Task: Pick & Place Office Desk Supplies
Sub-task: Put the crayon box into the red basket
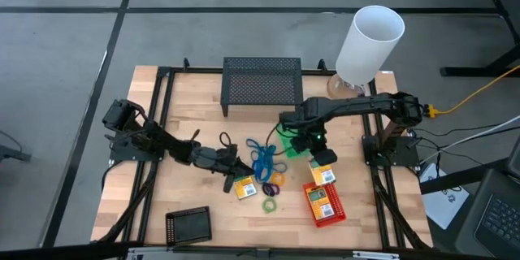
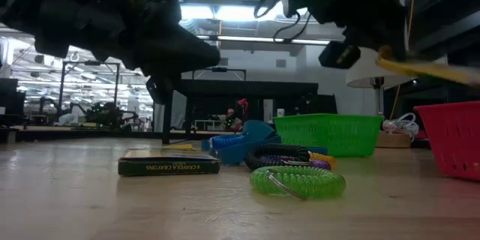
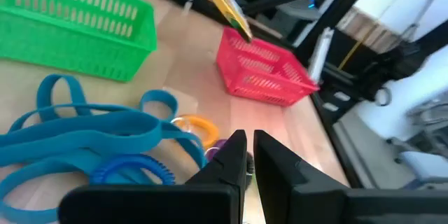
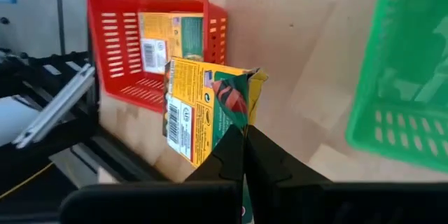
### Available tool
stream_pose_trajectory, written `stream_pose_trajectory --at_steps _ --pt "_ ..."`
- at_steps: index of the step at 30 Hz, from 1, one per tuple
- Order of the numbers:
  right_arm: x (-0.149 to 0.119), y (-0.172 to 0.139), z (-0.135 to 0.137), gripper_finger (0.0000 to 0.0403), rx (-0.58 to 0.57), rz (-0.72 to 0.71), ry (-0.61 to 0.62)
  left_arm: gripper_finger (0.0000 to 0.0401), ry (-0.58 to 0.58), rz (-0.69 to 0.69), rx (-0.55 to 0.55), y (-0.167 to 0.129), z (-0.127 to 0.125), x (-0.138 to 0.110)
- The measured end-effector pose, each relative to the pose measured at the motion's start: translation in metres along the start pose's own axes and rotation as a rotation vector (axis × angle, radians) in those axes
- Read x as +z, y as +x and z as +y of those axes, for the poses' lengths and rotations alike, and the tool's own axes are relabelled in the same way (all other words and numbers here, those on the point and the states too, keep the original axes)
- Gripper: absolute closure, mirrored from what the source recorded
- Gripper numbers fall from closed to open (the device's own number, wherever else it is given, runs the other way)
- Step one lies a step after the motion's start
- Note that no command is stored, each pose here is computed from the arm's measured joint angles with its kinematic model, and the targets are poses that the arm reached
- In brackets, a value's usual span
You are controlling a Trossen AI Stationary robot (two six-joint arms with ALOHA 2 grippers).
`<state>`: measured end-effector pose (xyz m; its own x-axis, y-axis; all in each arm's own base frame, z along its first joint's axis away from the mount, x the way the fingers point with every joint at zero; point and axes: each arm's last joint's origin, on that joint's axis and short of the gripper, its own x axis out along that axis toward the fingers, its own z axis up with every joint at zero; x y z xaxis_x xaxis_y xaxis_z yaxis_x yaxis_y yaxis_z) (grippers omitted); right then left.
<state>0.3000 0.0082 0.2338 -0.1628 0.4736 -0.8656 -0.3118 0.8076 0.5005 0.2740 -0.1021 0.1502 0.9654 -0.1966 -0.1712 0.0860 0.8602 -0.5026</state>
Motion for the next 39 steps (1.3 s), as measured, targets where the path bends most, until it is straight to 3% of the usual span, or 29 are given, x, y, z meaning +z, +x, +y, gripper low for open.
stream_pose_trajectory --at_steps 16,30,39 --pt "0.007 0.033 0.013 0.0403 -0.029 -0.023 -0.094 0.0377 0.004 -0.020 0.070 0.006 -0.014 0.001" --pt "0.014 0.040 0.025 0.0403 0.014 -0.053 -0.019 0.0377 0.040 0.031 0.078 0.006 -0.013 -0.004" --pt "0.024 0.056 0.051 0.0403 0.013 -0.058 -0.020 0.0377 0.044 0.040 0.065 0.006 -0.014 -0.005"
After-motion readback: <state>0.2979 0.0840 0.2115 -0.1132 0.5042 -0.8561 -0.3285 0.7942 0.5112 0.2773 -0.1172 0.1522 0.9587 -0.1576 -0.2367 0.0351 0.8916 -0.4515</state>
